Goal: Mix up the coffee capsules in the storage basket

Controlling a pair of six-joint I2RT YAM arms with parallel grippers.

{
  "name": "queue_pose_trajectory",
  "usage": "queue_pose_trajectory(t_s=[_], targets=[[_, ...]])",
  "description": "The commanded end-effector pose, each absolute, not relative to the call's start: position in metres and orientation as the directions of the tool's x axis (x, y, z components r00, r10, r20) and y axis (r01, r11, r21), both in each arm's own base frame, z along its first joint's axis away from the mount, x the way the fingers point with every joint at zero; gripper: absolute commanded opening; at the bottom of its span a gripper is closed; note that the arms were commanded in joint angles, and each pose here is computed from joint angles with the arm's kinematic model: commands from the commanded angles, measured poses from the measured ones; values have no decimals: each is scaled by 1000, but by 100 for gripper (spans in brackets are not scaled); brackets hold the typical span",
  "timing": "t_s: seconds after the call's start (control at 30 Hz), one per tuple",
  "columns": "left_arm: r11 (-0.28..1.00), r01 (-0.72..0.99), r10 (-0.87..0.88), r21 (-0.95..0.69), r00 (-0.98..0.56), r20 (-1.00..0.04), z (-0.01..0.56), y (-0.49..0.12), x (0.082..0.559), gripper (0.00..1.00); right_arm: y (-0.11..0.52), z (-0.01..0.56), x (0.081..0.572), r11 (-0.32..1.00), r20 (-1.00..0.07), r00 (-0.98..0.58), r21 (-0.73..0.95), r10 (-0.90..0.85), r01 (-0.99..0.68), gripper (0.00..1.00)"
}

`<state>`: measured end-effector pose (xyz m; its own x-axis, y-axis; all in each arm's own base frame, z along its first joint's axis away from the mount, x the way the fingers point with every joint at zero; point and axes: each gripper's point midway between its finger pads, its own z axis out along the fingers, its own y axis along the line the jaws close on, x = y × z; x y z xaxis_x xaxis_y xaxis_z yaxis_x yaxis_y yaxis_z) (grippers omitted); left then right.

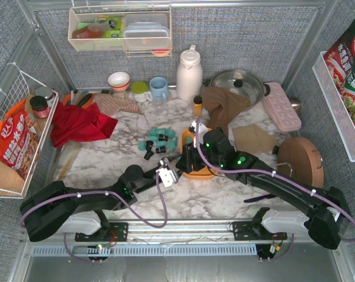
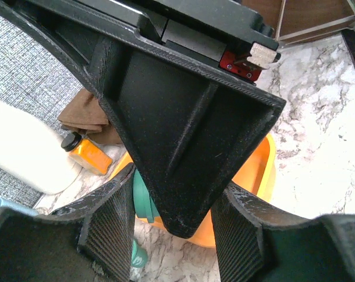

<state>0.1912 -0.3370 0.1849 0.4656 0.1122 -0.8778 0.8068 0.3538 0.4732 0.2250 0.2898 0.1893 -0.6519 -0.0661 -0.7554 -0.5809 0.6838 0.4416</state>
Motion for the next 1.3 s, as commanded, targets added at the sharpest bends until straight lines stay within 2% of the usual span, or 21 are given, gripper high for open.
queue_pose_trajectory(t_s=[0.0,0.27,0.47,0.53,0.57,0.83,1.1,1.27], targets=[[378,797,71,470,482,-874,199,-337,191,47,298,202,227,659,-773,-633,453,-46,-601,51],[378,805,74,457,466,-882,194,-336,189,53,299,202,227,660,-774,-631,450,-47,-602,36],[386,802,86,456,461,-883,191,-334,191,79,299,201,228,666,-773,-632,444,-55,-600,28],[383,803,85,458,463,-882,191,-333,190,97,297,201,229,671,-774,-631,439,-55,-597,26],[383,803,86,457,462,-883,191,-333,190,99,297,202,230,674,-775,-629,437,-53,-595,25],[470,781,87,412,423,-902,194,-318,198,99,277,203,239,751,-800,-595,350,-70,-560,21],[663,678,81,316,355,-931,206,-278,218,99,232,200,260,881,-832,-536,137,-146,-453,21],[790,571,112,222,222,-969,205,-249,237,99,209,192,274,926,-835,-511,6,-203,-377,21]])
